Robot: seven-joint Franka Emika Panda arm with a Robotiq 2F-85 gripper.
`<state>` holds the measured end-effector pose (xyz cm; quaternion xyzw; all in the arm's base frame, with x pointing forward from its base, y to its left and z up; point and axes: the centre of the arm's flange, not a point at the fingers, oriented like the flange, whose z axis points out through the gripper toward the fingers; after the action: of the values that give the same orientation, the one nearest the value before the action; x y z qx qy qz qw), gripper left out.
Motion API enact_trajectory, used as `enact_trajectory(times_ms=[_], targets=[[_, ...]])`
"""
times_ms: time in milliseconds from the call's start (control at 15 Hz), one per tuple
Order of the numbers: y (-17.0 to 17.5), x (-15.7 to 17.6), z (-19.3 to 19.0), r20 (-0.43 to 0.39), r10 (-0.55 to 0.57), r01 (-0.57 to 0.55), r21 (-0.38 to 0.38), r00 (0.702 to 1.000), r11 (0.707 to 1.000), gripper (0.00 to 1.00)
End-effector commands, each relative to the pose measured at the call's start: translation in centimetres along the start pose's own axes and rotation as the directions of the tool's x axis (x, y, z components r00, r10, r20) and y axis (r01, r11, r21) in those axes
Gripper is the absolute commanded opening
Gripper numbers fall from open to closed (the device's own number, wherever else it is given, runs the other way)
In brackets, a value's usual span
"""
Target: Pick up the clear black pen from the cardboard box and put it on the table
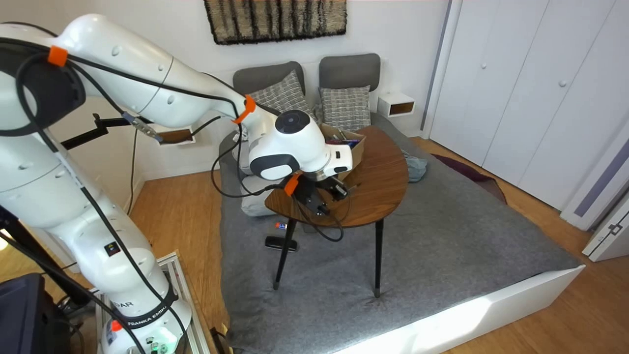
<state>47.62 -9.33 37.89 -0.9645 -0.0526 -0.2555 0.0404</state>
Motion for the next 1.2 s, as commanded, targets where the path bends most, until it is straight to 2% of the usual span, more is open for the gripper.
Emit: enact_trajectory(times_ms=[0,133,267,333,400,533,733,1133], targets=[[0.3,0.8,1.8,0.034,-0.021,0.02,0.024,0.999,1.0,0.02],[0.2,1.0,2.4,0.052,-0.029,0.028,0.023,0.998,0.999,0.03],[0.1,1.3,2.8,0.059,-0.037,0.036,0.023,0.998,0.999,0.17],[0.1,1.5,2.8,0.061,-0.04,0.039,0.021,0.997,0.999,0.36],[0.1,1.6,2.8,0.067,-0.044,0.043,0.016,0.997,0.999,0.38],[-0.1,2.2,2.4,0.068,-0.055,0.055,0.01,0.996,0.998,0.49],[-0.3,3.0,1.3,0.06,-0.071,0.071,0.003,0.996,0.997,0.55],[-0.4,3.9,0.4,0.066,-0.096,0.096,0.003,0.993,0.995,0.52]])
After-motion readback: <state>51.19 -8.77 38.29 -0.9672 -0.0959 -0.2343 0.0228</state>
